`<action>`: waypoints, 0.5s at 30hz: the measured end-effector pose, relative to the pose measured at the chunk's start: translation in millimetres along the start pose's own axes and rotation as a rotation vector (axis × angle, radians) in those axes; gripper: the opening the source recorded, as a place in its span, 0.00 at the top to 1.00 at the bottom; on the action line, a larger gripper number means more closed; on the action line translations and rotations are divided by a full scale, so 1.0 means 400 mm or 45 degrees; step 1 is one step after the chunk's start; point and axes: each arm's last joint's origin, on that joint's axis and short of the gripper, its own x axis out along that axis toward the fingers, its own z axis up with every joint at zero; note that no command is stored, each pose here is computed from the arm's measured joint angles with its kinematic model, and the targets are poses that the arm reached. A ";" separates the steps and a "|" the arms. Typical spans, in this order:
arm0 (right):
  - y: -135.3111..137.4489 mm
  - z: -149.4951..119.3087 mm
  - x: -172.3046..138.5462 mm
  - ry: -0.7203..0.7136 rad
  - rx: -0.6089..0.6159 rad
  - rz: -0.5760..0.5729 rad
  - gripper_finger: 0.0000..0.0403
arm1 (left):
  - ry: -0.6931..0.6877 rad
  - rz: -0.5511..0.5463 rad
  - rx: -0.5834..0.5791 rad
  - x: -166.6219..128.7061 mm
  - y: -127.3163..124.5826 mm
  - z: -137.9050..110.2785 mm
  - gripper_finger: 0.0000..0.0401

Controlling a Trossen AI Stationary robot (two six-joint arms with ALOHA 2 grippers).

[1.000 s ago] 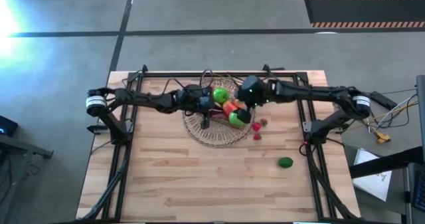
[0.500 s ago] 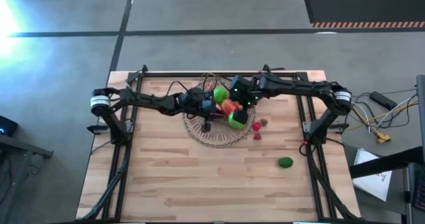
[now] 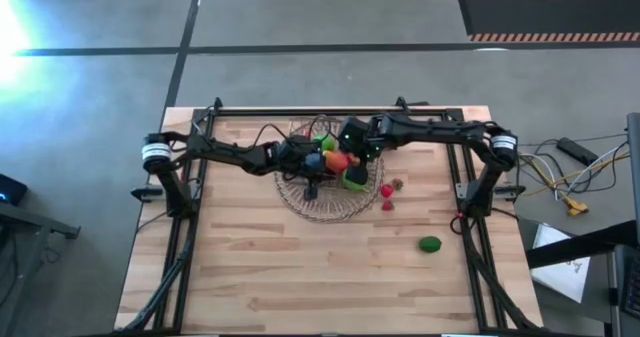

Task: Build produce basket
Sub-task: Put the red apple into the gold wire basket

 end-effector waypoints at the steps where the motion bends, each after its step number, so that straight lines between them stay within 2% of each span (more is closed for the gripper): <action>1: -0.003 0.000 -0.008 -0.013 -0.003 -0.046 0.19 | -0.002 0.017 0.001 -0.003 0.001 0.003 0.90; 4: -0.008 -0.002 -0.027 -0.036 -0.004 -0.120 0.19 | -0.009 0.059 0.005 -0.006 0.005 0.011 0.90; 11: -0.004 -0.005 -0.068 -0.111 -0.040 -0.086 0.19 | -0.029 0.106 -0.023 -0.019 0.007 0.024 0.90; 15: -0.005 -0.003 -0.103 -0.261 -0.032 -0.125 0.19 | -0.113 0.146 -0.050 -0.059 0.010 0.072 0.90</action>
